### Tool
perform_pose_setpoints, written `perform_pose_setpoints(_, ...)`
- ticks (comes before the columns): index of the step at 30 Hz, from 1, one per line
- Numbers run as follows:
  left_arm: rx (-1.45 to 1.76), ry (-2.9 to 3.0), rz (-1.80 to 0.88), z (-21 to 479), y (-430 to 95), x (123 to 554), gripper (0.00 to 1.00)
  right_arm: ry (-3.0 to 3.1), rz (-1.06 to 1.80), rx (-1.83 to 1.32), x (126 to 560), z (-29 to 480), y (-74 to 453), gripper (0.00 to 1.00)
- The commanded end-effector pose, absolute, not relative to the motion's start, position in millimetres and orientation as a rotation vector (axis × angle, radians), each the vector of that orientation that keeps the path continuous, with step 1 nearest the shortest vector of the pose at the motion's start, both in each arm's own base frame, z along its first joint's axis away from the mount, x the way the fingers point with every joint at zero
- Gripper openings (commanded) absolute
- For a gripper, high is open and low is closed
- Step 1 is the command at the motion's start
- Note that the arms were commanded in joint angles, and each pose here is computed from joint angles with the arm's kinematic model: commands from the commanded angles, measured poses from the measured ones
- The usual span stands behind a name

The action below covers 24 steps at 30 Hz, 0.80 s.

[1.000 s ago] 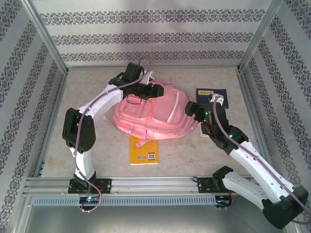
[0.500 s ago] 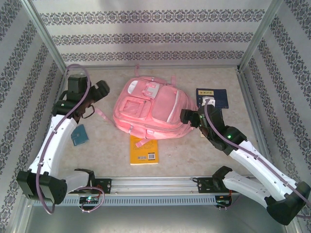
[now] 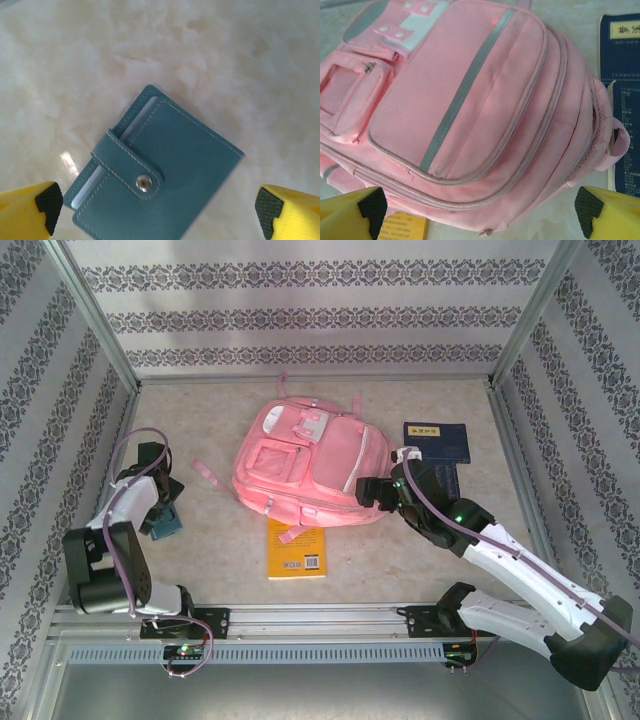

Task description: Pack books, pencil case, and school supplies into a backpack

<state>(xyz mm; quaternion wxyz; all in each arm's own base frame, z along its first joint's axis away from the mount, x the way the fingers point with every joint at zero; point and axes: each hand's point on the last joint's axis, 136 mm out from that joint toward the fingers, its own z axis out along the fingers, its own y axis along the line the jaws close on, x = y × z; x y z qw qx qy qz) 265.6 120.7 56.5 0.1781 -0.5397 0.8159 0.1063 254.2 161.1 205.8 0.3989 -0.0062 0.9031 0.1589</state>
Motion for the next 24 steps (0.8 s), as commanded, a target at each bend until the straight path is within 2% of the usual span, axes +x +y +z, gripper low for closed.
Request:
perform_pose_setpoints(1,-1.527,2.326,0.334,41.8,132.2,273.0,1.0,2.307,0.423,-0.004,249.8,207.7,164.3,0.97)
perform_pose_setpoints(5,-1.505,2.463,0.286,15.0,123.9,281.2,0.99,2.307,0.444,0.015,251.6,208.5,167.9,0.97)
perform_pose_setpoints(12,-1.583,2.67,0.509,-1.7,128.9,268.8,0.99,2.305,0.486,0.021,255.2,212.0,178.6,0.97)
perform_pose_setpoints(24,-1.535,2.701,0.367,-5.6,115.5,272.0,0.7,2.236,0.482,0.04,256.3,211.4,170.6,0.97)
